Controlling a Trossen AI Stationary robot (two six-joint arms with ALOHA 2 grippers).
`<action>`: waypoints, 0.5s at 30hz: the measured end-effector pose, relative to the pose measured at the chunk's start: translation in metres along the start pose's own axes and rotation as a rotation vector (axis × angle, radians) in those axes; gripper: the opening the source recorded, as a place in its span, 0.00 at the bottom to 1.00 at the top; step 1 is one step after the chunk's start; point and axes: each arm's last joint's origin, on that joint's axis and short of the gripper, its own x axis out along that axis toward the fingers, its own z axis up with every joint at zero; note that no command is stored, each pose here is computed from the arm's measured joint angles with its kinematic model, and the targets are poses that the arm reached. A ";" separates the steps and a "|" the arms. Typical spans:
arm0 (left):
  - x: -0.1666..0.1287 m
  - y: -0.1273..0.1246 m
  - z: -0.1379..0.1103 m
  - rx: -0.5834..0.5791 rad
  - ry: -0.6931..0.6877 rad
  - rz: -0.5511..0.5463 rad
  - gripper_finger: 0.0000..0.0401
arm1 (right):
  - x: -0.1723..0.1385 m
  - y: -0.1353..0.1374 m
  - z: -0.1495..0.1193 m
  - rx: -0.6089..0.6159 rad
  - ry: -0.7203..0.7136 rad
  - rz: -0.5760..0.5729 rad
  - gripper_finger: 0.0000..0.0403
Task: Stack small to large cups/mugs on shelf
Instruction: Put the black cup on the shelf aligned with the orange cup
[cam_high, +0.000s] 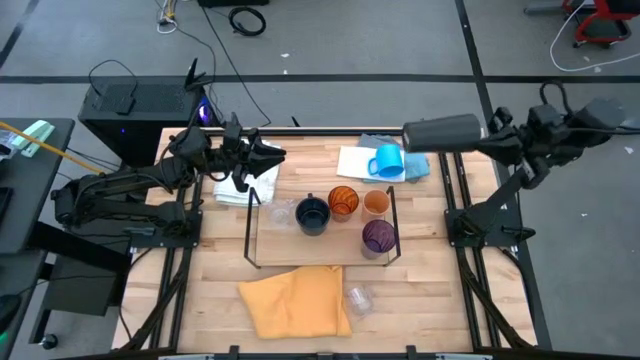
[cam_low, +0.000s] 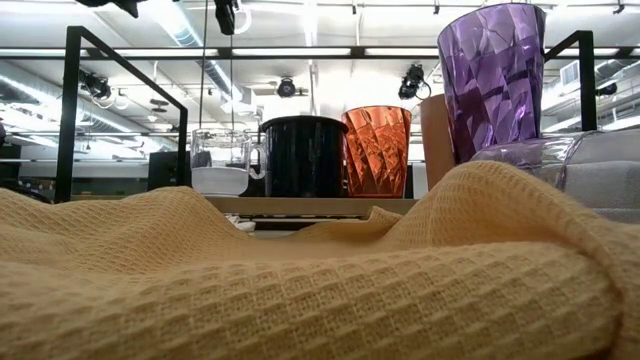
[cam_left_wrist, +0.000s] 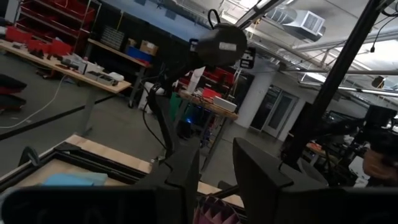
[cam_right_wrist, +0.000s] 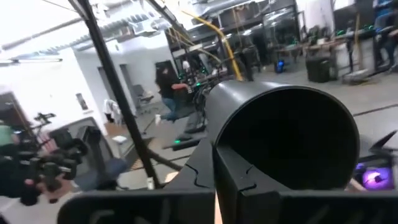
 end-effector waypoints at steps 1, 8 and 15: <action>0.000 0.000 0.000 0.000 0.000 0.000 0.26 | 0.002 0.001 -0.003 0.010 0.002 0.012 0.00; 0.000 0.000 0.000 -0.001 -0.006 0.010 0.26 | 0.031 0.018 -0.033 0.011 -0.049 0.068 0.00; 0.000 0.000 0.000 -0.002 -0.007 0.013 0.26 | 0.055 0.025 -0.055 -0.026 -0.253 0.151 0.00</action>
